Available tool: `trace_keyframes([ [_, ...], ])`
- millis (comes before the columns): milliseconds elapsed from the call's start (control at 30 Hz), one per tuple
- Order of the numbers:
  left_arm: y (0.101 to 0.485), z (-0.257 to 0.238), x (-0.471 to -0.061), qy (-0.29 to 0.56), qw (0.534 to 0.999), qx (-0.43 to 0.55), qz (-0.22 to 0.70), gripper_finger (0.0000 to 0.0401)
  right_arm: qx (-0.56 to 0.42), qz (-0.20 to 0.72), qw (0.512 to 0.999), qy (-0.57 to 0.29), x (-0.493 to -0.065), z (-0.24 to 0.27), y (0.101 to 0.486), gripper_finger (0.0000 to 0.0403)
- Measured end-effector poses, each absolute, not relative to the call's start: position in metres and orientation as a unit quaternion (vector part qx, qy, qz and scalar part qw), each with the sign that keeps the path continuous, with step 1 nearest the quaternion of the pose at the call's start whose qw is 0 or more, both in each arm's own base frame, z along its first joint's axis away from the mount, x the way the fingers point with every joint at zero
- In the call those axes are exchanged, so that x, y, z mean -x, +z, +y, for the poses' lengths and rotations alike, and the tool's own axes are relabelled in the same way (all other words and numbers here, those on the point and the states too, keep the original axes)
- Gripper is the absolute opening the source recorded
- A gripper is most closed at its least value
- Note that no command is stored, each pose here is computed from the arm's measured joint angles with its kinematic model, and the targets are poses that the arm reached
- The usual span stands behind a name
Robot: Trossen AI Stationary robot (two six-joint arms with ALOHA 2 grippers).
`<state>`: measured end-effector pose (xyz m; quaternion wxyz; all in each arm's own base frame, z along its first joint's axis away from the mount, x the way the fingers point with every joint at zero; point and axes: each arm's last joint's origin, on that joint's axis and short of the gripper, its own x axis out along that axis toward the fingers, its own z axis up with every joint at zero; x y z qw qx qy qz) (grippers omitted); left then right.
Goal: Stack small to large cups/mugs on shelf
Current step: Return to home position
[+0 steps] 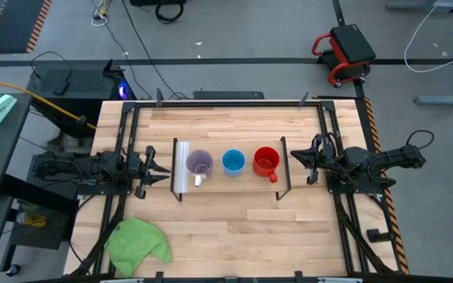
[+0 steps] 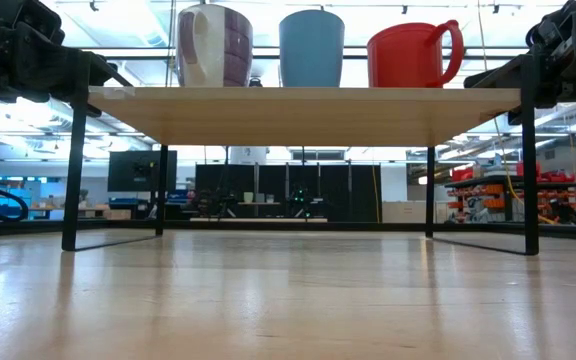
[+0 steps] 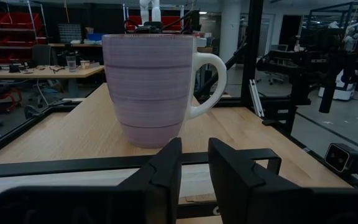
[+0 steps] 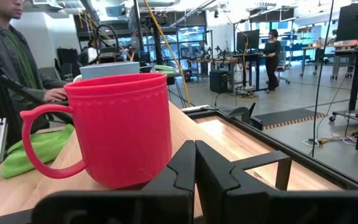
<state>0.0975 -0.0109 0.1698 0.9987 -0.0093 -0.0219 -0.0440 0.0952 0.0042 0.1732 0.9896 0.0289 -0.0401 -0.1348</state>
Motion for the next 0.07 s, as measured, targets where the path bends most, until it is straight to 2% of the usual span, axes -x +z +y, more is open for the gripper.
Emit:
trace_keyframes([
  [67, 0.1698, -0.0109, -0.0975, -0.044, 0.999, 0.009, -0.022, 0.0088, -0.029, -0.04, 0.99, -0.135, -0.0952, 0.0042, 0.1732, 0.0015],
])
